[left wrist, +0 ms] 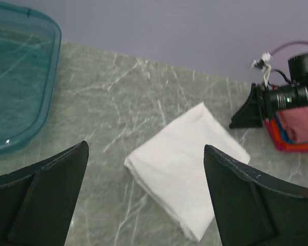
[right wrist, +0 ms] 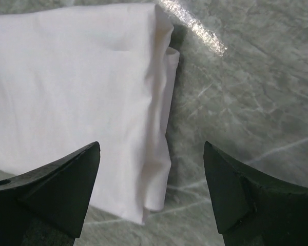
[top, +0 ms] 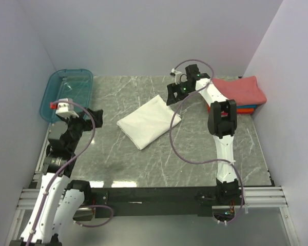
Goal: Fold and stack the t-shirts
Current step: Neatly place the folded tshirt to the corner
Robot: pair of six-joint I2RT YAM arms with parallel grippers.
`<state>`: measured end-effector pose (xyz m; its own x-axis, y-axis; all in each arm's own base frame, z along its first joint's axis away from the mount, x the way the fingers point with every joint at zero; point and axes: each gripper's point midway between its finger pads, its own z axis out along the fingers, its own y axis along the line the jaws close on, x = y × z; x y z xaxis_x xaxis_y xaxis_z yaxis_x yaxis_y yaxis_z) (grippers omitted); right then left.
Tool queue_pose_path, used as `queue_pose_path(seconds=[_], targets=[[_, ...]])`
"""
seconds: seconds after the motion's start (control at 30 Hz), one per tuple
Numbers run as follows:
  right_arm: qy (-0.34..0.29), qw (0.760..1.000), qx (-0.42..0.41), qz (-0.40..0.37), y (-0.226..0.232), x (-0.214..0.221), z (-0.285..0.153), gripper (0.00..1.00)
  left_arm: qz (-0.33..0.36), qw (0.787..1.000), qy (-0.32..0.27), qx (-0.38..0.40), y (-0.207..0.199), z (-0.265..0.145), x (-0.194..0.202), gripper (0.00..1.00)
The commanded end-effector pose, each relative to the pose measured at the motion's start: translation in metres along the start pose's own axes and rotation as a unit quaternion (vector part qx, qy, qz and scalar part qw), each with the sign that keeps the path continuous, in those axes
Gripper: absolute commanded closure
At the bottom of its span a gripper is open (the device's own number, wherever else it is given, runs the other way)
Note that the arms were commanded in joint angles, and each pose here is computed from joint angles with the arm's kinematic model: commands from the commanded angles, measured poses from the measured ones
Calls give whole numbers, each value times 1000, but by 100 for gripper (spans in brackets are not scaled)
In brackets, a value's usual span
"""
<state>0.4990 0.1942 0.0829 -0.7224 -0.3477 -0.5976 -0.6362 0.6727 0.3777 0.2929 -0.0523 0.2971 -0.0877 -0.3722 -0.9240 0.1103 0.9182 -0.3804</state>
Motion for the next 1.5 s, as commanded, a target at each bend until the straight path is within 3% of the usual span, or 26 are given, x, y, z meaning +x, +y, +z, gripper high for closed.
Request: queue_pose_path(seconds=[0.0, 0.67, 0.83, 0.93, 1.23, 1.27, 1.3, 1.47], targets=[[15, 1000, 7, 13, 0, -5, 9, 13, 39, 998, 43, 13, 6, -18, 31, 1], [132, 986, -74, 76, 54, 62, 51, 19, 47, 997, 38, 38, -4, -19, 26, 3], [149, 979, -105, 94, 69, 71, 56, 25, 47, 997, 36, 44, -6, -19, 25, 3], [152, 976, -117, 103, 75, 73, 59, 32, 46, 997, 38, 48, -7, -20, 26, 4], [140, 972, -141, 127, 79, 65, 67, 64, 47, 997, 38, 51, -8, -20, 27, 4], [134, 971, -151, 128, 82, 62, 66, 72, 47, 997, 39, 49, -7, -19, 27, 4], [130, 971, -155, 128, 82, 59, 65, 98, 47, 997, 38, 49, -7, -19, 27, 4], [86, 985, -125, 85, 80, 28, 33, 100, 48, 997, 37, 44, -6, -20, 26, 4]])
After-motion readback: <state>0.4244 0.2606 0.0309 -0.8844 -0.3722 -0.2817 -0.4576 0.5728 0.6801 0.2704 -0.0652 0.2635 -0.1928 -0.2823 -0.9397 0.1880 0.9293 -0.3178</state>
